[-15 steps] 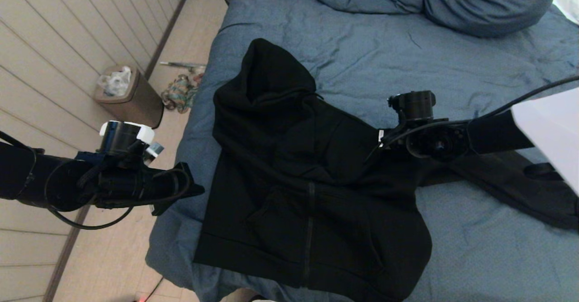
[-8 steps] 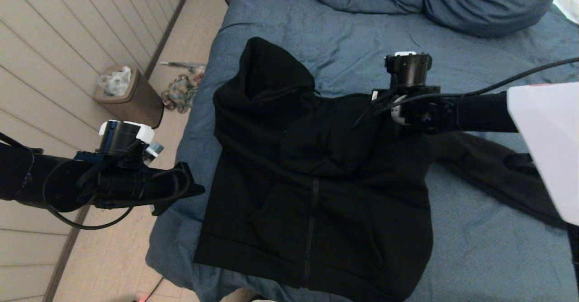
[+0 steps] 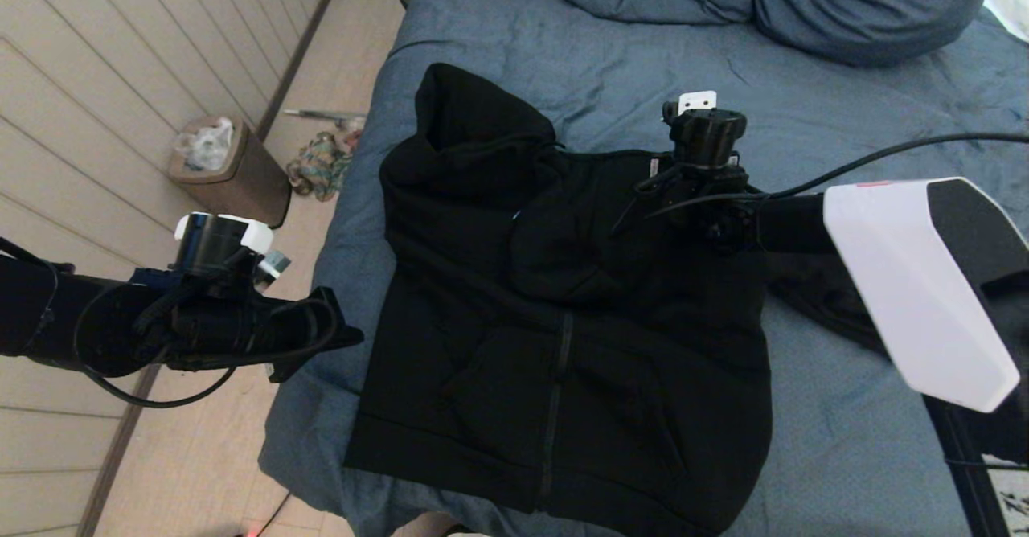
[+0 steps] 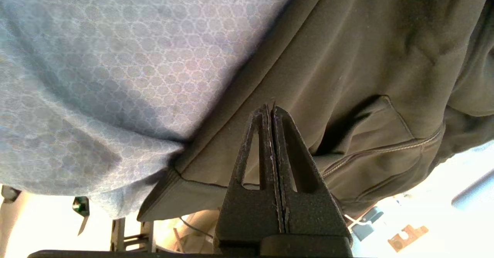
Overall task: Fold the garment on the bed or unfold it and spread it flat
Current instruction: Unfold the black sweatshirt
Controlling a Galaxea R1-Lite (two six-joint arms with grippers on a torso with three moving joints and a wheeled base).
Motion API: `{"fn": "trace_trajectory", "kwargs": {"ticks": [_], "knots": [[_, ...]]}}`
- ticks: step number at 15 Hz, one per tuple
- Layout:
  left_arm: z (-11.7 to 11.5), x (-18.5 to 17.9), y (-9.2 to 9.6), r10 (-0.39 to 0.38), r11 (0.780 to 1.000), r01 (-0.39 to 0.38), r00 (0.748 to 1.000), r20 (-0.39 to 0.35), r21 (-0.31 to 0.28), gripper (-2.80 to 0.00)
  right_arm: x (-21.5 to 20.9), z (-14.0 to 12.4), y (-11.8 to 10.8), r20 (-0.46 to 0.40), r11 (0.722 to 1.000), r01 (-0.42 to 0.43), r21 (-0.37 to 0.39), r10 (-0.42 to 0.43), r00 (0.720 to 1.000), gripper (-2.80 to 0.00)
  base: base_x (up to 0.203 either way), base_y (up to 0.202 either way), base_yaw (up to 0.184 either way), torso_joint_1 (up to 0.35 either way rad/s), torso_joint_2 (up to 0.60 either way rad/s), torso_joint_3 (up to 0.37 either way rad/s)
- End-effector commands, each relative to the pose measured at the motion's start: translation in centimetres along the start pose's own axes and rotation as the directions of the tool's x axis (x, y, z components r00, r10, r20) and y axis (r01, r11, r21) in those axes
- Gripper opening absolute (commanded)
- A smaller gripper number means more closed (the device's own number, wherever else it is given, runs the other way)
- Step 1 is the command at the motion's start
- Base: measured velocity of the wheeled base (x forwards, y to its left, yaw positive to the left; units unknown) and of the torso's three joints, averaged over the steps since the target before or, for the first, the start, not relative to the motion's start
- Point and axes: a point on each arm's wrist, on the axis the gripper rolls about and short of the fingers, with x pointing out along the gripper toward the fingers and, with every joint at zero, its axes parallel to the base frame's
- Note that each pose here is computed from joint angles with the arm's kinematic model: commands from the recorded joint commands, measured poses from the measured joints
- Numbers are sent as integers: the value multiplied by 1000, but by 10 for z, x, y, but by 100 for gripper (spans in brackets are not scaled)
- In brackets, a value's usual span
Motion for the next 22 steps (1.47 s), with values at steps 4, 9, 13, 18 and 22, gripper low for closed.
{"fn": "trace_trajectory", "kwargs": {"ticks": [4, 9, 13, 18, 22], "knots": [[0, -3, -1, -7, 1000, 7, 1000, 4, -3, -280, -3, 11, -2, 44, 1000, -4, 30, 3, 999, 0, 0, 0, 0, 0, 0, 0], [0, -7, -3, -14, 1000, 14, 1000, 13, 1, -280, -15, 45, -17, 97, 997, -16, 79, 8, 995, 0, 0, 0, 0, 0, 0, 0], [-1, -11, -5, -20, 1000, 20, 1000, 19, 3, -280, -25, 66, -29, 110, 993, -18, 113, 5, 994, 0, 0, 0, 0, 0, 0, 0], [1, -15, -9, -31, 999, 31, 999, 42, 17, -280, -66, 93, -88, -276, 942, -177, 284, 257, 926, -280, 0, 0, 0, 0, 0, 0], [27, -13, -35, -55, 993, 35, 981, 188, 111, -280, -118, 110, -206, -527, 813, -106, 572, 463, 712, -280, 0, 0, 0, 0, 0, 0]]}}
